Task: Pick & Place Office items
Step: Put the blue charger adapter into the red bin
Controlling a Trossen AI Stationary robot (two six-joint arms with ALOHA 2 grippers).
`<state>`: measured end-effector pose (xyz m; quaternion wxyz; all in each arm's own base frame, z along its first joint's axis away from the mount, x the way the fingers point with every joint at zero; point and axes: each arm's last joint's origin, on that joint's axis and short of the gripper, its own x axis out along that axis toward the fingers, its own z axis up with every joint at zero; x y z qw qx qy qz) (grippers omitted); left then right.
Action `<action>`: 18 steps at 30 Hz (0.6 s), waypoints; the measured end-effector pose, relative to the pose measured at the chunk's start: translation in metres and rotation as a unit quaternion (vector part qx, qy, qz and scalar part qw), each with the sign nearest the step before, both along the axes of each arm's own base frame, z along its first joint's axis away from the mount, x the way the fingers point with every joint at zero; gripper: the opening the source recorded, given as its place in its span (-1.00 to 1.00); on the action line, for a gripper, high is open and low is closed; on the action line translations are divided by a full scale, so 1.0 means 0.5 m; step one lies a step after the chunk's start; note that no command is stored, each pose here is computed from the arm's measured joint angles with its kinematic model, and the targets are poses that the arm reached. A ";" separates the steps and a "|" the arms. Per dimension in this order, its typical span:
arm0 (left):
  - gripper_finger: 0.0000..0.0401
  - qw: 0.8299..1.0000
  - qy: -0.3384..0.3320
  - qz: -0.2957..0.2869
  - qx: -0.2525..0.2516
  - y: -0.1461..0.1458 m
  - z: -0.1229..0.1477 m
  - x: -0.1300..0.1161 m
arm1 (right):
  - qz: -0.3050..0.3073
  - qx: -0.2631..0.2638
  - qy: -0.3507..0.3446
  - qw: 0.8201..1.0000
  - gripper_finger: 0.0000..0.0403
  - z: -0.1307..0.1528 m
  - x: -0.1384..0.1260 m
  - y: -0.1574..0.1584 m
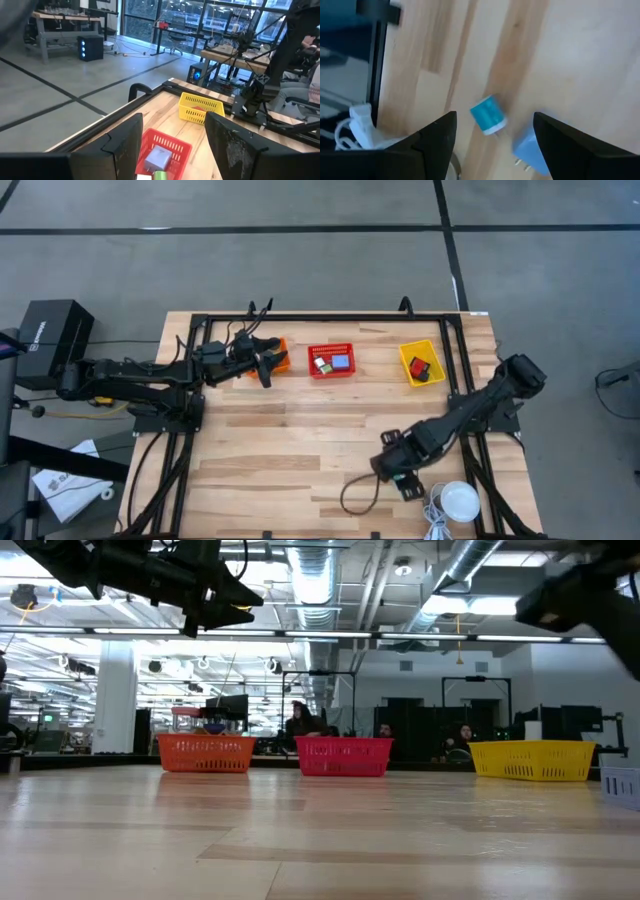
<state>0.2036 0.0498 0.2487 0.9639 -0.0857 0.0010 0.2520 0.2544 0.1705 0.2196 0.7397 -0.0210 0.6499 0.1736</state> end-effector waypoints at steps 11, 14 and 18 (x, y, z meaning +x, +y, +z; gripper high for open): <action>0.04 0.999 -0.019 0.001 -0.027 0.000 0.001 0.000 | 0.123 -0.069 0.051 0.989 0.27 -0.104 -0.030 0.090; 0.04 0.999 -0.024 0.002 -0.037 0.000 0.001 0.000 | 0.162 -0.117 0.048 0.979 0.27 -0.127 -0.034 0.104; 0.04 0.999 -0.024 0.002 -0.038 0.000 0.001 0.000 | 0.205 -0.171 0.047 0.963 0.27 -0.132 -0.028 0.114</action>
